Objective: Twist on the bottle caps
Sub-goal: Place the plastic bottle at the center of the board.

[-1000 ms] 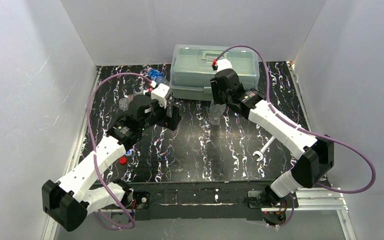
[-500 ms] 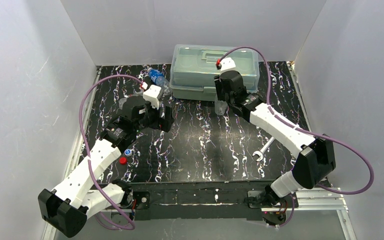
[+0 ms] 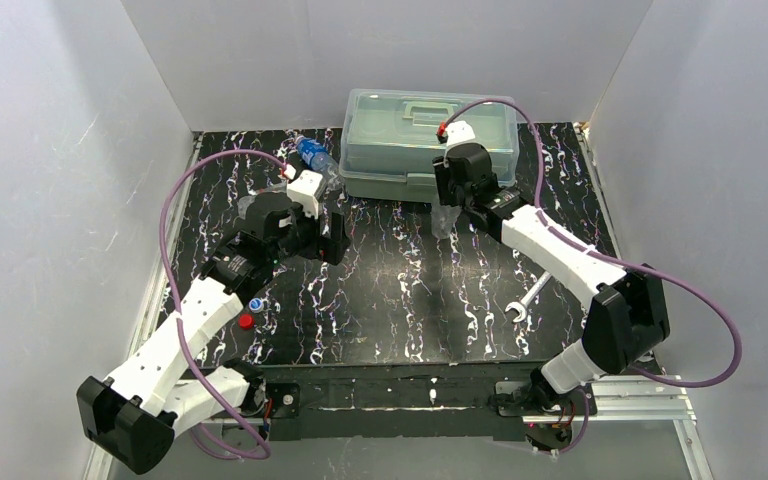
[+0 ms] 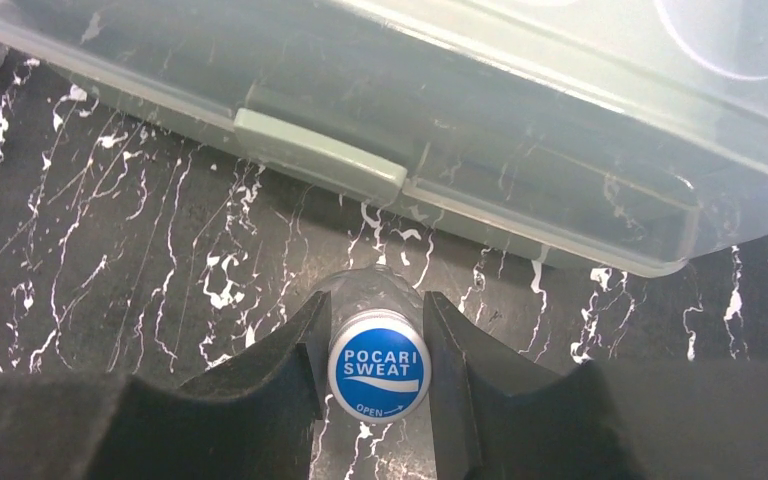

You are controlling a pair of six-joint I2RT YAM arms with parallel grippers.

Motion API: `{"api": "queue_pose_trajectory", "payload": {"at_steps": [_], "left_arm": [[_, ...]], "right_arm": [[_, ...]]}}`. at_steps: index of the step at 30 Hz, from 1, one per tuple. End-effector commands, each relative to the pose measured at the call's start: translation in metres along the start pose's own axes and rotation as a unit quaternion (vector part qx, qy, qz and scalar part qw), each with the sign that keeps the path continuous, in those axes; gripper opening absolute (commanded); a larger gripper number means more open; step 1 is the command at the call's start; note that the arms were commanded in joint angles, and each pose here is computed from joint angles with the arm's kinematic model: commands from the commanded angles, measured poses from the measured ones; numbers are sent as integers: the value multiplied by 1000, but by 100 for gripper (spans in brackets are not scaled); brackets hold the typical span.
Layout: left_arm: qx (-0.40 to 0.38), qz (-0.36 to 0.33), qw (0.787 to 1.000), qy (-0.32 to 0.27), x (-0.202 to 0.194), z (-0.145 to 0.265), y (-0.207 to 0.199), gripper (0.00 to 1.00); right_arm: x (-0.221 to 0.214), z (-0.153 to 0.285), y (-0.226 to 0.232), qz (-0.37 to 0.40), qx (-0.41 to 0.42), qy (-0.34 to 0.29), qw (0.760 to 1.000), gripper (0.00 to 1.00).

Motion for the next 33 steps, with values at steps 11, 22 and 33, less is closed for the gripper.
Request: {"api": "queue_pose_trajectory", "payload": {"at_steps": [11,22,33], "left_arm": [[-24,12,1000,1,6,-2,-6,98],[-31,14,999,8,4,-6,-6,98],[-33,14,999,11,3,-8,-6,98]], "right_arm": [[-6,-10,2,-11,8,5,1000,48],[-6,-12,2,-17,7,8,1000,66],[-2,-11,-3,-19,-3,7,1000,75]]}}
Point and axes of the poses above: each gripper's point midway between its finger pads, its own z axis back along the fingers, its own y axis along the line the jaws close on, x = y × z, the point moved 9 cm from there along z, back along the fingers, and after that the axes turned 7 degrees about z, right-handed, at the moved point
